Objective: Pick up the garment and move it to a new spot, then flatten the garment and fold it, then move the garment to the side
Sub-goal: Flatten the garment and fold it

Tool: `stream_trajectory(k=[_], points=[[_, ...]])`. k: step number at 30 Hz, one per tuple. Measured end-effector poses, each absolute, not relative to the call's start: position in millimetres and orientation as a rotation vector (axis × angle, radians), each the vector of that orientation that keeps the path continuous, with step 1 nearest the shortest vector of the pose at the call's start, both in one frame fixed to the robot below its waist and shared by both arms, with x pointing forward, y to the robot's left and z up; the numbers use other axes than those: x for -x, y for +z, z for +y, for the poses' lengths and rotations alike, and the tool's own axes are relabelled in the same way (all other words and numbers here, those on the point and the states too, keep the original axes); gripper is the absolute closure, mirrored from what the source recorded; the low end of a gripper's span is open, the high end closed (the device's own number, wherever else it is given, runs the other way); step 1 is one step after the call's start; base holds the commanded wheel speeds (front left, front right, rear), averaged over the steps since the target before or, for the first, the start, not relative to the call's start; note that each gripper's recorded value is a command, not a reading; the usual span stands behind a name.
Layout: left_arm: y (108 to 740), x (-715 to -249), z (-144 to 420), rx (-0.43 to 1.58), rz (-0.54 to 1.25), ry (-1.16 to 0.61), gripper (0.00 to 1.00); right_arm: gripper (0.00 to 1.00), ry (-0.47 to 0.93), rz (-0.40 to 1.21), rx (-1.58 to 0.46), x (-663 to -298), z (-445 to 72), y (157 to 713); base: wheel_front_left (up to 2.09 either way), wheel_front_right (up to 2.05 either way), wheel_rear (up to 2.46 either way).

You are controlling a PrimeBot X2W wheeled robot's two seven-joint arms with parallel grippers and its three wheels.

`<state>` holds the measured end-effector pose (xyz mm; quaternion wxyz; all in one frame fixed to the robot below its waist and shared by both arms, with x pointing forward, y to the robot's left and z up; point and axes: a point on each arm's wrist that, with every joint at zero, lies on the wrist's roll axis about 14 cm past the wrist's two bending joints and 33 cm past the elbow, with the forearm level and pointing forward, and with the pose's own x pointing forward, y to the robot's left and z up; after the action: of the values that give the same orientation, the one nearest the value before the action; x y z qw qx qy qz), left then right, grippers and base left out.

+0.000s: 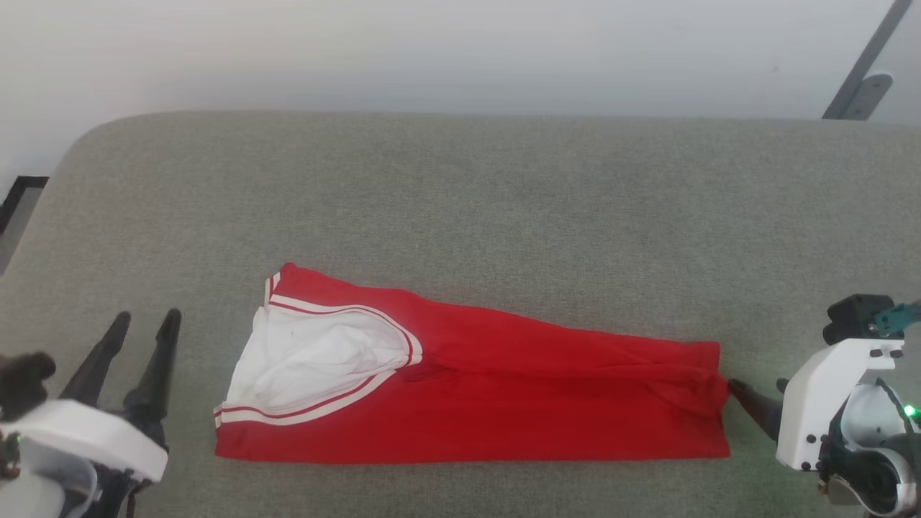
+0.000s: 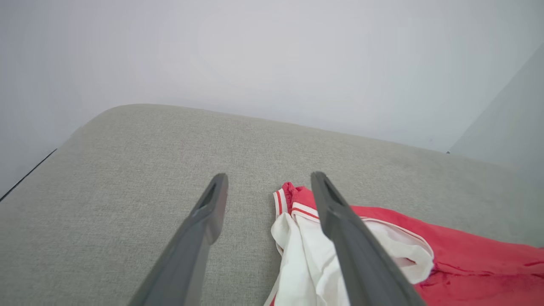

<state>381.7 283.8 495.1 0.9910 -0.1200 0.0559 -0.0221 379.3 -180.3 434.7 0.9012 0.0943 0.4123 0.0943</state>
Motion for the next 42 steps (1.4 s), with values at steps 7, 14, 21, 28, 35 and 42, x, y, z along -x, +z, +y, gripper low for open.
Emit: stream_trajectory(k=[7,14,21,28,35,42], points=[[487,-356,288,0.234,0.072,0.005,0.0,0.0,0.209,0.886,-0.207,-376,-176,427,0.0,0.0,0.0],[491,-344,276,0.254,0.029,0.012,0.0,0.0,0.223,0.928,-0.209,-375,-172,418,0.0,0.0,0.0],[491,-333,270,0.288,0.008,0.037,0.0,0.0,0.236,0.973,-0.208,-376,-168,412,0.0,0.0,0.0],[496,-328,269,0.283,-0.008,0.037,0.0,0.0,0.263,1.002,-0.205,-382,-159,408,0.0,0.0,0.0],[506,-326,269,0.285,-0.042,0.04,0.0,0.0,0.294,1.13,-0.216,-374,-144,386,0.0,0.0,0.0],[509,-324,270,0.285,-0.052,0.043,0.0,1.0,0.352,1.176,-0.243,-378,-124,381,0.0,0.0,0.0]])
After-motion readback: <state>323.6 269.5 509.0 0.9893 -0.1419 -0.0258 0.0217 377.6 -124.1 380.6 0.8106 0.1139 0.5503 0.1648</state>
